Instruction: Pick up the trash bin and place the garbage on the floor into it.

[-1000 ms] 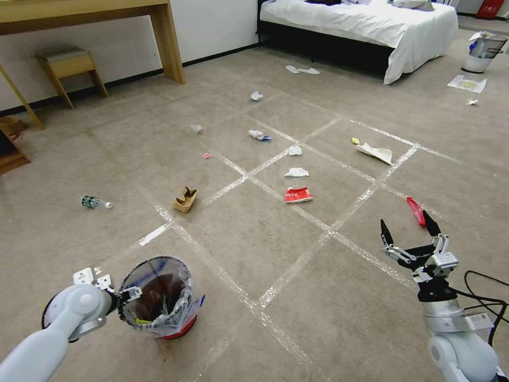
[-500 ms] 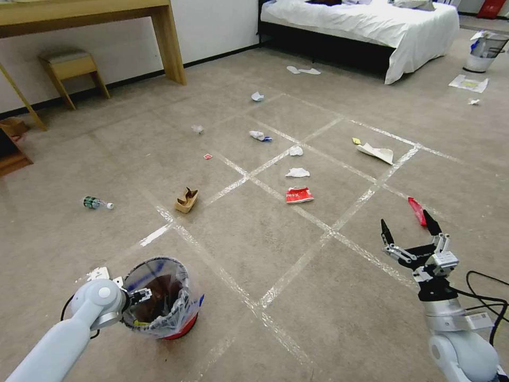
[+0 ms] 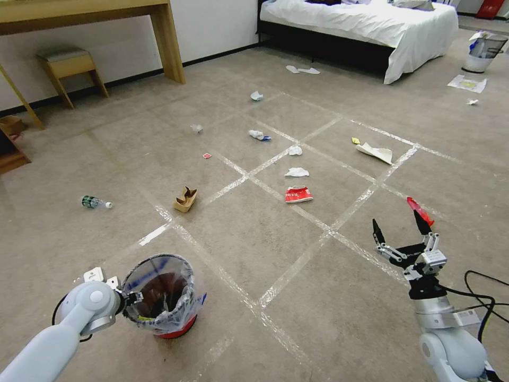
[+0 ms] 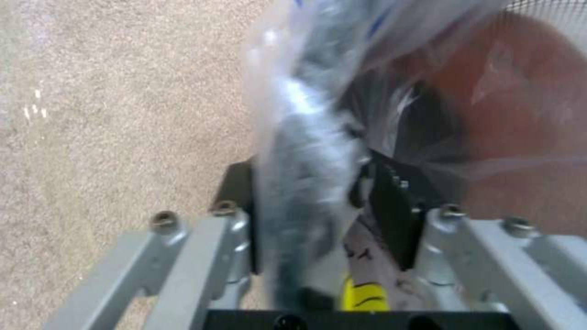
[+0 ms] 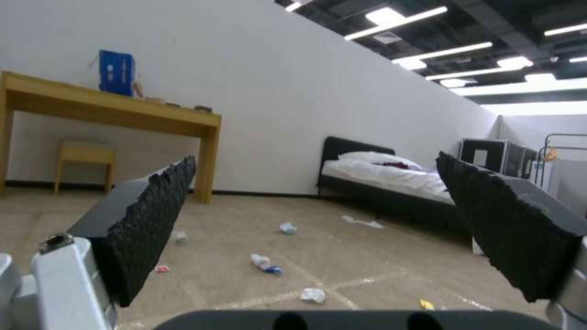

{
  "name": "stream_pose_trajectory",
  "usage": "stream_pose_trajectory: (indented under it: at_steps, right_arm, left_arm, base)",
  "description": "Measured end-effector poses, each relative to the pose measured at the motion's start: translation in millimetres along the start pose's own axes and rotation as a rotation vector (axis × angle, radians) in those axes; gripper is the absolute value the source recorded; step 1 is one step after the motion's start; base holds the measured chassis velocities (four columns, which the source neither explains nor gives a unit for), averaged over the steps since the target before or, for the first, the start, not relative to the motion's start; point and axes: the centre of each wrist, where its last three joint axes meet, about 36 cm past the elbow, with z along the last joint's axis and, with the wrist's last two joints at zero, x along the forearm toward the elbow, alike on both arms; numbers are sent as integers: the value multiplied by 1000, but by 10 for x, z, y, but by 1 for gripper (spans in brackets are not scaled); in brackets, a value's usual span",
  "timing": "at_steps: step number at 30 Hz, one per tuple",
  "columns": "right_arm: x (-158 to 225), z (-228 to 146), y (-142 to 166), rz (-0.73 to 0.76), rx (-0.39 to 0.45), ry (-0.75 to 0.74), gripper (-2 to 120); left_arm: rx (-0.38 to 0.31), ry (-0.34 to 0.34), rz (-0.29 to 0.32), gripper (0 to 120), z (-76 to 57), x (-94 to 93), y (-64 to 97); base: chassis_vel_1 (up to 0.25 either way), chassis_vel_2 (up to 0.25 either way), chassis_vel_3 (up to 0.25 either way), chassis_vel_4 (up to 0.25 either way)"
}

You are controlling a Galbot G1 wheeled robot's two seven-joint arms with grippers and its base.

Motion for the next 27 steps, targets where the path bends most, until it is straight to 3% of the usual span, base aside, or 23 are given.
stream_pose_trajectory:
  at_steps: [2, 9, 27]
  right_arm:
    - [22, -2, -7, 2, 2, 5, 100]
    - [18, -25, -4, 3, 4, 0, 100]
    - [-12, -17, -9, 16, 5, 8, 100]
  left_arm:
    - [-4, 1, 3, 24, 44, 13, -14]
    - [-3, -1, 16, 1, 88, 41, -67]
    - [26, 9, 37, 0, 207, 123, 40]
  base:
    - [0, 0, 0, 0]
    - [0, 0, 0, 0]
    - [0, 0, 0, 0]
